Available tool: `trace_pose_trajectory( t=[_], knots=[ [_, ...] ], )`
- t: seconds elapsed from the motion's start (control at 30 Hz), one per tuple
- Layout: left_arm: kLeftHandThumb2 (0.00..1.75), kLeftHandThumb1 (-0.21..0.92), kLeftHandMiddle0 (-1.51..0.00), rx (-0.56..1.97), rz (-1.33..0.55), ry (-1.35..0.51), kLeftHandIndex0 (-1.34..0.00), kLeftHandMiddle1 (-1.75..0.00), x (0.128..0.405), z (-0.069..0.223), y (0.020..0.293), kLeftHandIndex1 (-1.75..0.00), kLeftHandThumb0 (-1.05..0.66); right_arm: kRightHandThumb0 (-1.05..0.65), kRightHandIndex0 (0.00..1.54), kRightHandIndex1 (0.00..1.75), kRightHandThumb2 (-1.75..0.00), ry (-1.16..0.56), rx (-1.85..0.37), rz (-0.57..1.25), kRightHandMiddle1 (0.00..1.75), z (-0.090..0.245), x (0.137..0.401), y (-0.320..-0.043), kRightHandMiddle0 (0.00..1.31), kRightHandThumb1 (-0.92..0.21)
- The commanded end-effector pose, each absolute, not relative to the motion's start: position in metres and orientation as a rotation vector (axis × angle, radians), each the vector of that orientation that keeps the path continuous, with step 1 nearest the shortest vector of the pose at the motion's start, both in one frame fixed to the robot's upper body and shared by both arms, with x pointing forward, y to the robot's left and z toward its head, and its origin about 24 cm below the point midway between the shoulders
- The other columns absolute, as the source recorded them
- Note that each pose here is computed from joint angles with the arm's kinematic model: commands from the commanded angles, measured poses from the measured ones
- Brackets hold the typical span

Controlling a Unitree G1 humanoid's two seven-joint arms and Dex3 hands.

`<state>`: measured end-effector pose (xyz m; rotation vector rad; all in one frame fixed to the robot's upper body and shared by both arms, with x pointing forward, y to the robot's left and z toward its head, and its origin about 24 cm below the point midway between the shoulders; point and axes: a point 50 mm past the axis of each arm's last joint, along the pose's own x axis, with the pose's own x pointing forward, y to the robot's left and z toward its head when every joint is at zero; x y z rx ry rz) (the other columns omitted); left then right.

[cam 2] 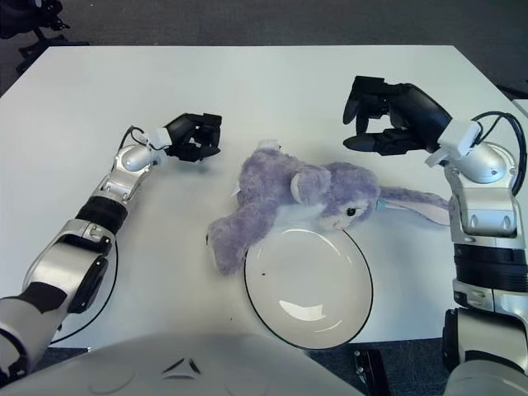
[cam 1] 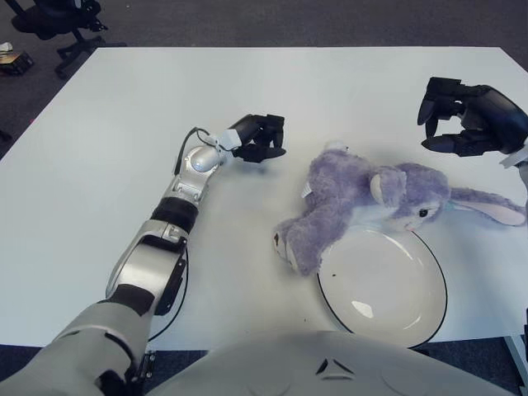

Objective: Put the doll into the plate.

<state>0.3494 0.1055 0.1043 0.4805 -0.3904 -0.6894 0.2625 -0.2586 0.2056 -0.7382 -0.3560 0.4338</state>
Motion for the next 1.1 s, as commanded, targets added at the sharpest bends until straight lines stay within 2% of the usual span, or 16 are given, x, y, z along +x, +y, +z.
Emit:
trace_pose_trajectory(
  t=[0.0,0.03,0.13,0.3,0.37,0.5,0.77,0.87,1.07],
  knots=[
    [0.19,0.92,-1.01,0.516,-0.646,-0.431,-0.87,-1.75,0.354,0.11,0.11,-1.75,-0.28,-0.39,0.45,0.85,-0.05,-0.363,-0.779,0.402,0.44,0.209,0.253,-0.26,0.3,-0.89],
    [0.19,0.92,-1.01,0.52,-0.643,-0.433,-0.86,-1.75,0.354,0.11,0.111,-1.75,-0.28,-0.4,0.48,0.68,-0.03,-0.363,-0.78,0.401,0.34,0.21,0.253,-0.26,0.31,-0.89],
    [0.18,0.92,-1.01,0.523,-0.639,-0.438,-0.86,-1.75,0.354,0.109,0.111,-1.75,-0.27,-0.42,0.53,0.47,-0.01,-0.361,-0.781,0.399,0.21,0.21,0.252,-0.26,0.33,-0.9],
    [0.18,0.92,-1.01,0.55,-0.614,-0.422,-0.86,-1.75,0.358,0.108,0.113,-1.75,-0.27,-0.43,0.55,0.37,0.0,-0.323,-0.789,0.428,0.16,0.215,0.249,-0.263,0.34,-0.9],
    [0.18,0.92,-1.01,0.588,-0.58,-0.391,-0.86,-1.75,0.362,0.107,0.116,-1.75,-0.26,-0.58,0.5,0.19,-0.06,-0.266,-0.797,0.476,0.13,0.222,0.245,-0.266,0.32,-0.91],
    [0.17,0.92,-1.01,0.616,-0.56,-0.362,-0.87,-1.75,0.366,0.105,0.117,-1.75,-0.26,-0.66,0.44,0.06,-0.09,-0.195,-0.776,0.517,0.1,0.226,0.243,-0.268,0.27,-0.92],
    [0.16,0.92,-1.01,0.625,-0.553,-0.357,-0.87,-1.75,0.367,0.104,0.116,-1.75,-0.26,-0.7,0.37,0.0,-0.1,-0.147,-0.748,0.532,0.06,0.23,0.241,-0.269,0.23,-0.92],
    [0.16,0.92,-1.01,0.636,-0.551,-0.353,-0.86,-1.75,0.368,0.104,0.117,-1.75,-0.27,-0.76,0.31,0.0,-0.14,-0.081,-0.763,0.525,0.04,0.236,0.231,-0.267,0.19,-0.92],
    [0.16,0.92,-1.0,0.641,-0.549,-0.353,-0.86,-1.75,0.368,0.105,0.116,-1.75,-0.27,-0.82,0.28,0.0,-0.17,0.009,-0.872,0.524,0.03,0.24,0.224,-0.262,0.17,-0.92]
  ],
)
